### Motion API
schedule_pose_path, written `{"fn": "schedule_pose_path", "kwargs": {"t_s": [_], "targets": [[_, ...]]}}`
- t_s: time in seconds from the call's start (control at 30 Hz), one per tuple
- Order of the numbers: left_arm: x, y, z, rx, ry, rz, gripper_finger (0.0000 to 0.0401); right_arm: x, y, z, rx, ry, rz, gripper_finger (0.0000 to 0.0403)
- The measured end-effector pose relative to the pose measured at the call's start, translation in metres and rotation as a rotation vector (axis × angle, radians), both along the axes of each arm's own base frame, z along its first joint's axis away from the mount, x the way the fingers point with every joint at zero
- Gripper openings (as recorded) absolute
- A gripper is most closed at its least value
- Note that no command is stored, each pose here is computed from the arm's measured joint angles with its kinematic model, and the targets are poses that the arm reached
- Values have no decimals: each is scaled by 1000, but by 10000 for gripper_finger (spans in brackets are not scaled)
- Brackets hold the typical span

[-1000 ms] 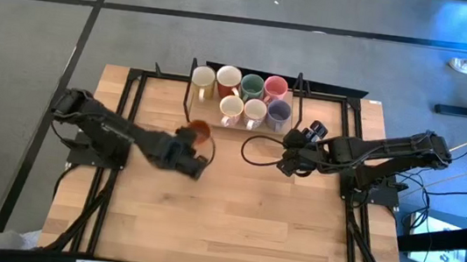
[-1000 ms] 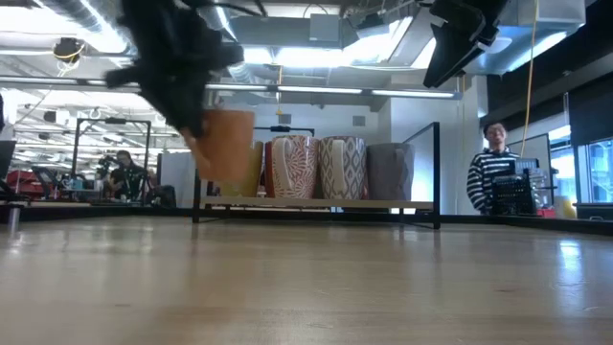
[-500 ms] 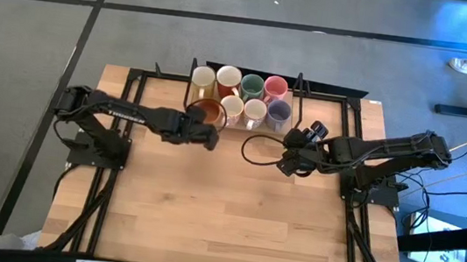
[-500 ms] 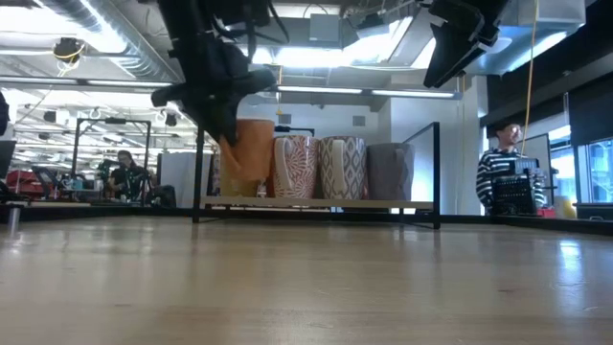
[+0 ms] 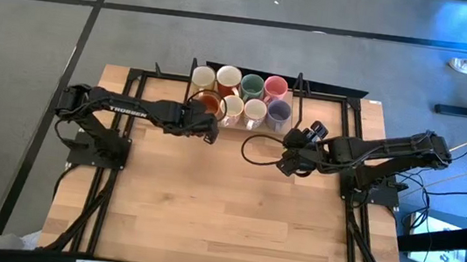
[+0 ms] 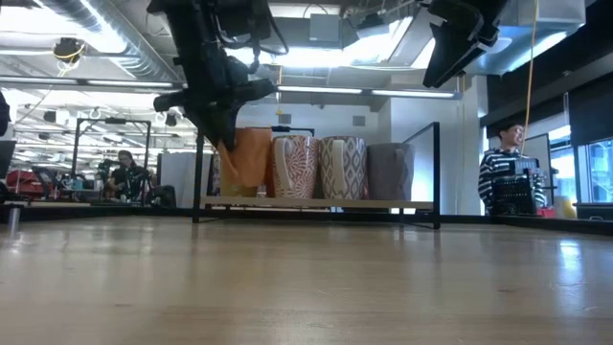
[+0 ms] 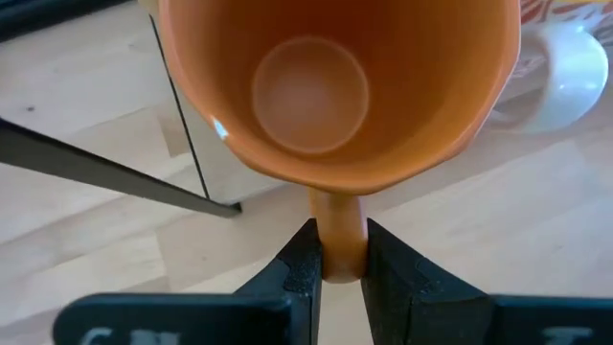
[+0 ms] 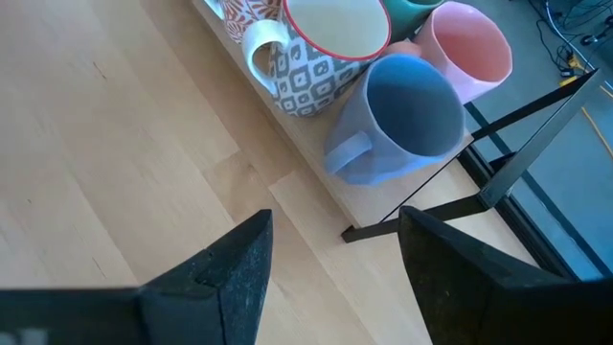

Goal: Place coffee mugs
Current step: Put the orange mug on the shelf

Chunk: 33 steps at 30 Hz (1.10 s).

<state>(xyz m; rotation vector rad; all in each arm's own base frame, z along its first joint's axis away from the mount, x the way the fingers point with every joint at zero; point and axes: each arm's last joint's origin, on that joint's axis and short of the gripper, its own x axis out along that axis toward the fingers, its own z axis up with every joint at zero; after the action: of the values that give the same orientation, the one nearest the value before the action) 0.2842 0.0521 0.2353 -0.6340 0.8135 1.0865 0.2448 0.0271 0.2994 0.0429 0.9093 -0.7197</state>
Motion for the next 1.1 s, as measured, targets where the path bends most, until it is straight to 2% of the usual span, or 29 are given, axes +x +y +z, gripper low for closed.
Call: {"fn": "schedule_pose_path", "kwargs": {"t_s": [0.23,0.7,1.1], "targets": [[1,6,-8,-70,41,-24,44,1,0,1,-2,-14,-2,214],[1,8,-6,-42,26,-7,51,2,0,1,-4,-29,-4,214],[1,9,-5,-19,31,-15,101,2,0,1,5,-28,0,214]]}}
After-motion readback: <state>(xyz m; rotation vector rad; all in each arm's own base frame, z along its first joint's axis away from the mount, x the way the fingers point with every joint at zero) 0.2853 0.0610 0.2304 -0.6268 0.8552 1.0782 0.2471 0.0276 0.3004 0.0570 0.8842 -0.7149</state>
